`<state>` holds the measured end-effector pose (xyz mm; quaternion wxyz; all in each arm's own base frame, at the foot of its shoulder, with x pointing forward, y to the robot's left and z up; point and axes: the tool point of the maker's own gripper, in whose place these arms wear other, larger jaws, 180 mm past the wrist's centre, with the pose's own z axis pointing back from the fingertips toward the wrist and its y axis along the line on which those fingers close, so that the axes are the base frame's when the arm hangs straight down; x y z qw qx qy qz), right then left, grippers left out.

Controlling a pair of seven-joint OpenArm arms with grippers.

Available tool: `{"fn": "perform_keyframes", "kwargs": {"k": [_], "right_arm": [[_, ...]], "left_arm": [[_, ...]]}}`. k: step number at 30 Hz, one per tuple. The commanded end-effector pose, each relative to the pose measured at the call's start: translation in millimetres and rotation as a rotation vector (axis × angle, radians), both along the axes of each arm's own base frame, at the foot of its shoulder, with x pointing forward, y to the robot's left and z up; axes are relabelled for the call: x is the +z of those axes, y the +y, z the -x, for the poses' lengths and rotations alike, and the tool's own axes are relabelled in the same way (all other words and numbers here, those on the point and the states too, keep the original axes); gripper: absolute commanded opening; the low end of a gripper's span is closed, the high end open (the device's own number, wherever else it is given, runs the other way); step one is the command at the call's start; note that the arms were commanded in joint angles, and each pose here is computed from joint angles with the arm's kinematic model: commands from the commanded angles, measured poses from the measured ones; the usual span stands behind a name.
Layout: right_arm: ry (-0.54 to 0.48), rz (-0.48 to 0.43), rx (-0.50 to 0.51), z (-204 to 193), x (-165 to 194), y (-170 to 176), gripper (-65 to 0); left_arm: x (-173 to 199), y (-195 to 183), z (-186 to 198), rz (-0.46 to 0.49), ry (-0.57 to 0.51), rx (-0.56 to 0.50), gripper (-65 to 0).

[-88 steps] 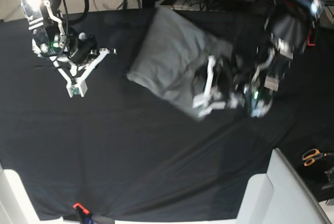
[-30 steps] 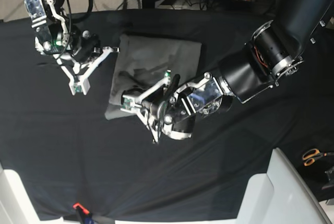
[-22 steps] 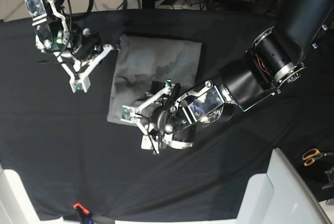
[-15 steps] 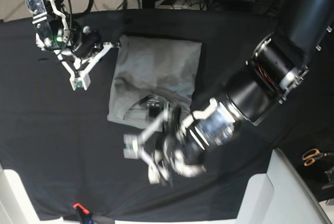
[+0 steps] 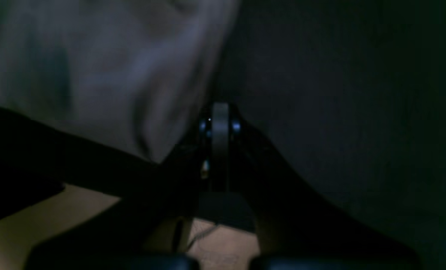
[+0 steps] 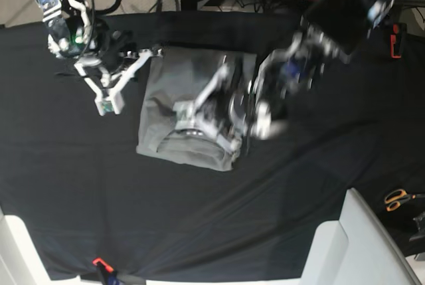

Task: Fold the T-shirt properly
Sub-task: 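Grasp the shirt's edges with both grippers and straighten the stack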

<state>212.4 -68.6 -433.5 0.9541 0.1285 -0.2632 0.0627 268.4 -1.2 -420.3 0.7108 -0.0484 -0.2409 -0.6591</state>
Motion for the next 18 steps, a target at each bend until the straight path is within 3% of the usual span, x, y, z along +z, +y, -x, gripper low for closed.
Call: {"fn": "perform_keyframes", "kwargs": {"k": [1,4,8,12,18], "right_arm": [[-0.049,-0.021,0.047,-4.6,11.7,9.8,-64.2],[-0.064,-0.070,0.184,8.0,16.9,43.7,-64.2],[-0.105,-0.089,0.274,0.2,26.4,67.3,-64.2],[-0.179,-0.054,0.275,-38.7,39.1,60.8,-64.2],[-0.200,-0.012,0.340,-77.4,32.9,56.3,-64.2]], "left_arm": [[15.1,-6.1,-4.9,0.052,-0.033,0.007,-65.0],[11.2,1.3,20.8,0.095,0.007,0.062,-65.0],[6.9,13.3,34.5,0.112,0.036,0.125,-65.0],[-7.2,16.5,59.7,0.108,0.098,0.142,-65.0],[-24.7,17.4,83.2,0.109,0.168,0.154,-65.0]]}}
